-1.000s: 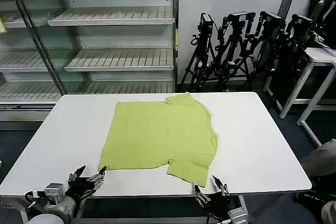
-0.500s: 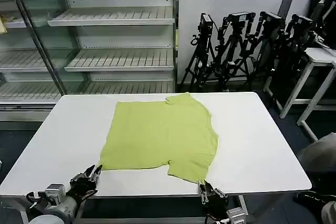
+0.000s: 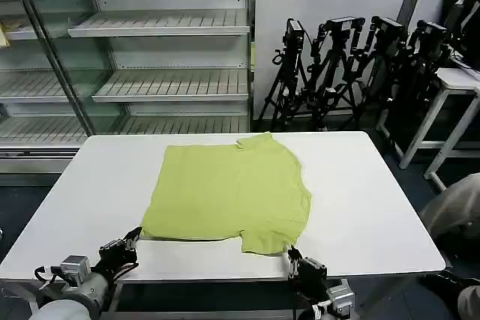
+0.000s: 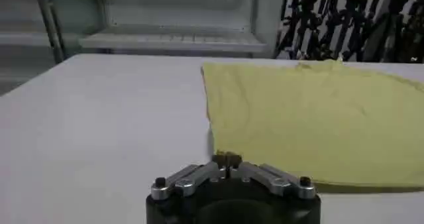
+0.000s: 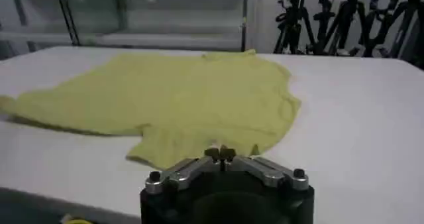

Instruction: Fold and organize the clothes.

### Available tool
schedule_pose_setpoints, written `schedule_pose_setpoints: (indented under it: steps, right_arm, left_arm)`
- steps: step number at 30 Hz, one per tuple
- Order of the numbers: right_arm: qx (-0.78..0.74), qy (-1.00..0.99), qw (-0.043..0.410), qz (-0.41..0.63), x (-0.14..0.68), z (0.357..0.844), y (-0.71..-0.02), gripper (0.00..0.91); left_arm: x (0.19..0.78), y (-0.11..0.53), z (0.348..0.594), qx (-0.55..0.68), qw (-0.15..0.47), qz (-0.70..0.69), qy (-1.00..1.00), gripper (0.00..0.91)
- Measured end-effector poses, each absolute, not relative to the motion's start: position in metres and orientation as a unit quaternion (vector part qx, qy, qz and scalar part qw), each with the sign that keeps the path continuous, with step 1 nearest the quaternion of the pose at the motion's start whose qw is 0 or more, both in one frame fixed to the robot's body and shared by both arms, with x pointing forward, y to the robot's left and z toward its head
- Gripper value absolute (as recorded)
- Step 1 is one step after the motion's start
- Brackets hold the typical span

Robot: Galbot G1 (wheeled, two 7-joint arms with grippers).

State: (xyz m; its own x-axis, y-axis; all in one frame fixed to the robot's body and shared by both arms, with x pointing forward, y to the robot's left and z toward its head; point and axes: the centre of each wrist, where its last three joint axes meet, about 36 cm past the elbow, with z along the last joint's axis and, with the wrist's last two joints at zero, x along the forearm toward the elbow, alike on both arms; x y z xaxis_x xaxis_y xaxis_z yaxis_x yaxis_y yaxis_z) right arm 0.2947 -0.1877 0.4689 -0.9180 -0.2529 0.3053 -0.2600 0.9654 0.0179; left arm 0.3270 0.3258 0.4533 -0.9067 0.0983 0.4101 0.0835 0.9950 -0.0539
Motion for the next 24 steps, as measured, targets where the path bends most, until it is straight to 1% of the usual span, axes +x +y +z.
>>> schedule_pose_setpoints:
  steps: [1,6,24]
  right_arm:
    - [0.131,-0.98,0.151,0.011,0.299,0.47,-0.188,0.0]
    - [0.134,-0.981,0.138,0.011,0.323,0.472,-0.188,0.0]
    - [0.134,-0.984,0.112,0.031,0.416,0.465,-0.186,0.0]
  left_arm:
    - [0.329,0.326,0.454,-0.049,0.209,0.017,-0.977,0.01]
    - [0.343,0.326,0.455,-0.053,0.201,0.017,-0.978,0.02]
    - [0.42,0.333,0.454,-0.055,0.183,0.03,-0.981,0.02]
